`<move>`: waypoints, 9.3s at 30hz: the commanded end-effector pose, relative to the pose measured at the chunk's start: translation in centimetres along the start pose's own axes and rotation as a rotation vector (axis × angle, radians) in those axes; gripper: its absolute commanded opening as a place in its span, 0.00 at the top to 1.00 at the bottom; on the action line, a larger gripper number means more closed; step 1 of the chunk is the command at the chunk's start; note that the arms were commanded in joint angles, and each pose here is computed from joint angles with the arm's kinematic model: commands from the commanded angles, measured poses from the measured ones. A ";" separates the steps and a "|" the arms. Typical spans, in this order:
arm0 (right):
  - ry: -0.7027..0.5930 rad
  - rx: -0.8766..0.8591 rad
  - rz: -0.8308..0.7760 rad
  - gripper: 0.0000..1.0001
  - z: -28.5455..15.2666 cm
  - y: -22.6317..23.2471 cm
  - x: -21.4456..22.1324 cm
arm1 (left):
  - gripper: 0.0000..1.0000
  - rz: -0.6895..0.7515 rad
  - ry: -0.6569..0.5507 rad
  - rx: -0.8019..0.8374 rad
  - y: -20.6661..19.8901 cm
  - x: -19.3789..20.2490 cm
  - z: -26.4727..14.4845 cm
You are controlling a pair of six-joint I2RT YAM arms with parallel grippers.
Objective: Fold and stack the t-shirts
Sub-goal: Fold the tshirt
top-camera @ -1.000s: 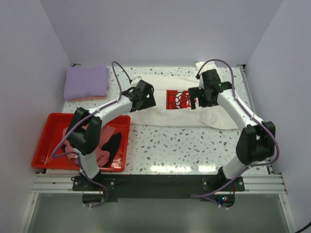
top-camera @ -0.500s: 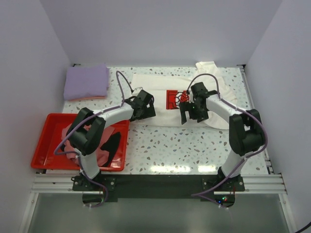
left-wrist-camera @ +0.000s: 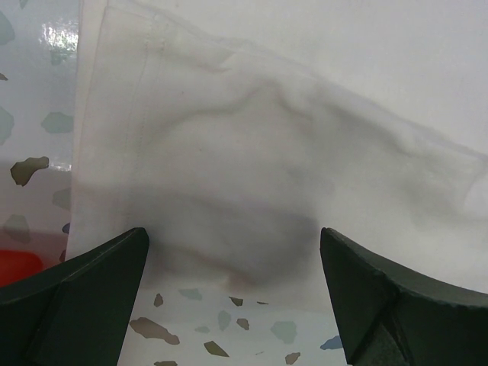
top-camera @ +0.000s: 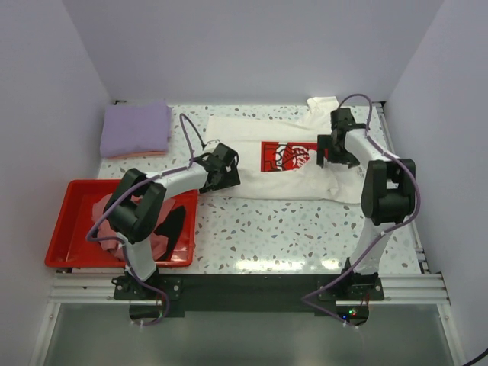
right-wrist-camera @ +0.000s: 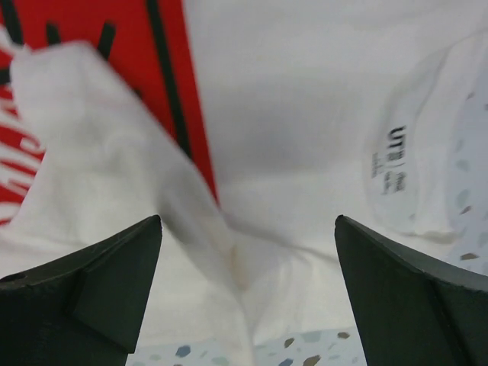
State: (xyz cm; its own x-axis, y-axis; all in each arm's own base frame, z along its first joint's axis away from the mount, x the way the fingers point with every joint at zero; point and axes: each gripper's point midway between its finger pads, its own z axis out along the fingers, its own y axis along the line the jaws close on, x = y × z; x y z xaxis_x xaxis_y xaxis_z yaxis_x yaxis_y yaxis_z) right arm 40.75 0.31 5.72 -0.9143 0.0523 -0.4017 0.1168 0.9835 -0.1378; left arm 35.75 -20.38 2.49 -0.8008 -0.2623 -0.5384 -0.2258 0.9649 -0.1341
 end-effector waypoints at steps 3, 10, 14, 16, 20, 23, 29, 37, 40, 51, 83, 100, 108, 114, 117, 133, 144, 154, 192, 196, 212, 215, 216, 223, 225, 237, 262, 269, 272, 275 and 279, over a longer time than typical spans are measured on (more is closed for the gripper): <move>-0.117 0.152 0.013 0.01 -2.0 -4.4 -6.4 | 0.00 -0.003 -0.051 -0.027 1.0 -1.5 -0.2; -0.188 -0.083 -0.104 0.01 -7.3 2.9 -3.7 | 0.00 0.000 -0.055 0.009 0.3 -1.8 -0.5; -0.069 -0.157 -0.160 0.01 -5.9 6.7 1.4 | 0.00 0.010 -0.053 0.017 0.2 -1.7 -0.5; -0.026 -0.165 -0.153 0.02 -4.9 7.2 3.3 | 0.00 0.010 -0.054 0.016 0.3 -1.7 -0.5; 0.044 -0.168 -0.164 0.10 -3.2 7.6 5.9 | 0.00 0.012 -0.051 0.026 0.2 -1.5 -0.5; 0.095 -0.141 -0.175 0.22 -2.0 7.4 7.1 | 0.00 0.009 -0.051 0.022 0.4 -1.4 -0.5; 0.106 -0.014 -0.172 0.37 -1.4 5.3 7.0 | 0.00 0.010 -0.055 0.019 0.4 -1.6 -0.5; 0.121 0.113 -0.196 0.60 -0.7 3.3 7.0 | 0.00 0.013 -0.058 -0.003 0.8 -1.6 -0.4; 0.099 0.122 -0.188 0.67 -0.8 3.2 6.5 | 0.00 0.013 -0.060 -0.014 1.0 -1.5 -0.4; 0.031 0.241 -0.158 0.85 -0.2 1.1 4.3 | 0.00 0.019 -0.068 -0.028 1.4 -1.7 -0.4; -0.186 -0.045 0.259 0.35 -4.7 -2.1 -1.2 | 0.00 0.015 -0.062 -0.039 2.1 -1.9 -0.1; 0.001 -0.101 0.273 0.36 0.5 0.1 5.5 | 0.00 0.005 -0.067 -0.018 2.0 -1.9 -0.6; 0.010 -0.017 0.272 0.49 1.4 -1.2 5.7 | 0.00 0.004 -0.065 -0.018 2.0 -1.9 -0.6; -0.014 0.014 0.280 0.64 1.6 -1.7 4.6 | 0.00 0.005 -0.066 -0.019 2.0 -1.9 -0.6; -0.031 0.023 0.284 0.70 1.5 -1.9 4.0 | 0.00 0.007 -0.065 -0.020 2.0 -1.9 -0.6; -0.141 0.027 0.293 1.00 0.9 -2.2 -0.3 | 0.00 0.011 -0.066 -0.027 2.0 -2.0 -0.5; -0.282 0.110 0.288 1.00 -0.7 -4.0 -7.2 | 0.00 0.012 -0.063 -0.034 2.1 -2.0 -0.5; -0.332 0.183 0.243 1.00 0.3 -5.1 -11.1 | 0.00 0.014 -0.053 -0.051 2.4 -1.7 -0.3; -0.240 0.037 0.314 0.01 -3.5 -1.8 -6.7 | 0.00 0.013 -0.089 0.003 0.0 -3.1 -1.6; -0.200 -0.094 0.227 0.01 -4.6 1.8 -2.6 | 0.00 0.025 -0.120 0.031 -2.1 -3.9 -2.8; -0.018 -0.156 0.171 0.01 0.4 4.6 3.3 | 0.00 0.019 -0.040 0.088 -6.6 -0.6 0.8; -0.004 -0.164 0.186 0.01 0.8 4.8 4.4 | 0.00 0.029 -0.016 0.080 -6.3 1.0 0.8; 0.018 -0.160 0.192 0.01 1.1 4.8 5.6 | 0.00 0.033 -0.003 0.066 -5.8 1.8 0.9; 0.052 -0.107 0.230 0.01 0.9 3.3 9.8 | 0.00 0.021 0.040 0.031 -3.1 5.9 -0.5; 0.058 -0.094 0.251 0.01 0.3 2.9 11.5 | 0.00 0.019 0.058 0.009 -1.7 7.4 -0.7; 0.093 -0.035 0.302 0.01 -2.5 0.3 17.6 | 0.00 0.025 0.084 0.031 -0.6 12.7 -5.6; 0.101 0.004 0.511 0.01 -6.3 -1.3 22.1 | 0.00 0.024 0.019 -0.047 2.2 15.7 -9.2; -0.132 -0.146 0.442 0.01 -10.5 -0.6 15.0 | 0.00 0.035 -0.085 0.022 -1.0 11.7 -11.6; -0.225 -0.247 0.431 0.01 -11.9 0.8 11.3 | 0.00 0.056 -0.141 0.060 -3.3 9.4 -12.8; -0.218 -0.287 0.409 0.01 -11.0 2.0 9.1 | 0.00 0.076 -0.180 0.088 -5.2 7.4 -13.6; -0.193 -0.327 0.396 0.01 -8.3 3.8 6.9 | 0.00 0.097 -0.188 0.093 -6.0 5.4 -13.2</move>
State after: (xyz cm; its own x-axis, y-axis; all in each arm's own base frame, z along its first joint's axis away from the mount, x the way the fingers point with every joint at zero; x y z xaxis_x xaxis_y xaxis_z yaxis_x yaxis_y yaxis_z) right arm 28.77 4.43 10.39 -0.7266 0.4475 -0.5213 0.3469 0.8939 0.2838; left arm 23.21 -28.38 10.35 -0.7311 -0.2117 -0.6485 -0.1088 0.9746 -0.1956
